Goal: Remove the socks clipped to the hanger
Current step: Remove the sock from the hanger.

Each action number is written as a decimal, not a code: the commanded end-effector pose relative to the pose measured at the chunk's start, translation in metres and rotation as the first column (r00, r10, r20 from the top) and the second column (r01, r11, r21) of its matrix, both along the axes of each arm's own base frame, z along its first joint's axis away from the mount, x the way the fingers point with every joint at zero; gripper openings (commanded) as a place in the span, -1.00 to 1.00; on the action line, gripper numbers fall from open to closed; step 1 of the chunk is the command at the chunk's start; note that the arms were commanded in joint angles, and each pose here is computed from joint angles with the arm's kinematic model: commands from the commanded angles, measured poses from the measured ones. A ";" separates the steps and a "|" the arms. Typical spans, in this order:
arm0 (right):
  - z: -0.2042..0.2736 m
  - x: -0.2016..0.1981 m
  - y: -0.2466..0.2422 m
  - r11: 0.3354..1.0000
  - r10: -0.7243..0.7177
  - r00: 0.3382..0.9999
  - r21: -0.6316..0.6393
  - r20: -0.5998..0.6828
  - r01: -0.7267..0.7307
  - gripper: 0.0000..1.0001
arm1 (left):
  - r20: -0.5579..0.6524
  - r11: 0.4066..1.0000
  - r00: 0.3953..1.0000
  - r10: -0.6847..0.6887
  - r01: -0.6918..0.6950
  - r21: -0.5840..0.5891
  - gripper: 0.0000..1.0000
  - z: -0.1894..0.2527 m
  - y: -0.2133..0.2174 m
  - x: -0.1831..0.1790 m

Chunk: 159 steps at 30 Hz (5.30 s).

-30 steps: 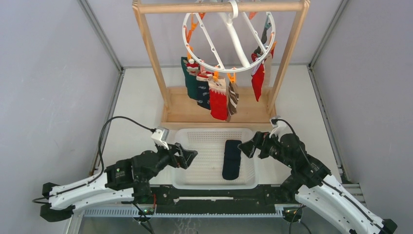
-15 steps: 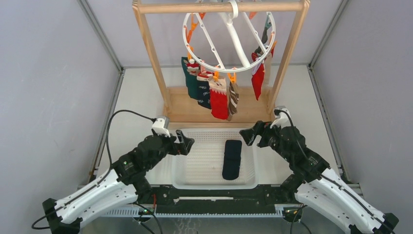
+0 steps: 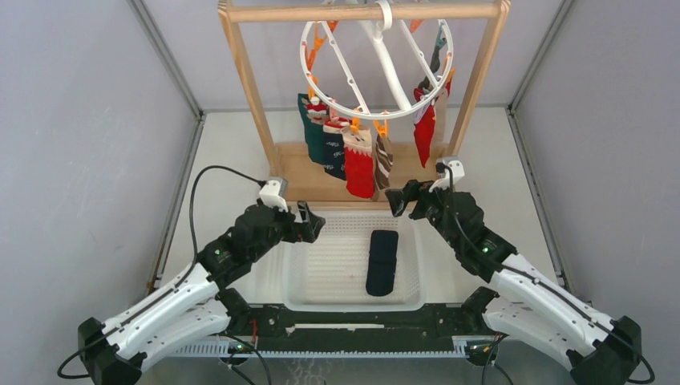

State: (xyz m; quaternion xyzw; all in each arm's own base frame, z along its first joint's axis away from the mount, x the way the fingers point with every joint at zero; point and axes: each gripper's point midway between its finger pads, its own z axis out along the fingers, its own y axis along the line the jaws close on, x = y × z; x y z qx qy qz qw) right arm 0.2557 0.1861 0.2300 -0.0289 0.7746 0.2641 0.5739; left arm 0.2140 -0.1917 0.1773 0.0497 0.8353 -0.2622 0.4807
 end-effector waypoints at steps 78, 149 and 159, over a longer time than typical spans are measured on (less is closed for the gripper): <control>0.014 0.012 0.056 0.996 0.021 0.977 -0.087 0.214 -0.003 -1.00 | 0.216 0.946 0.975 -0.057 0.122 -0.300 1.00 0.153 -0.010 -0.016; 0.029 0.003 0.055 0.997 0.005 0.974 -0.077 0.227 0.012 -1.00 | 0.417 0.816 0.895 -0.159 0.357 -0.454 0.99 0.270 -0.166 0.051; 0.030 0.002 0.054 0.997 0.005 0.975 -0.072 0.224 0.011 -1.00 | 0.413 0.848 0.904 -0.110 0.302 -0.435 0.96 0.267 -0.171 0.070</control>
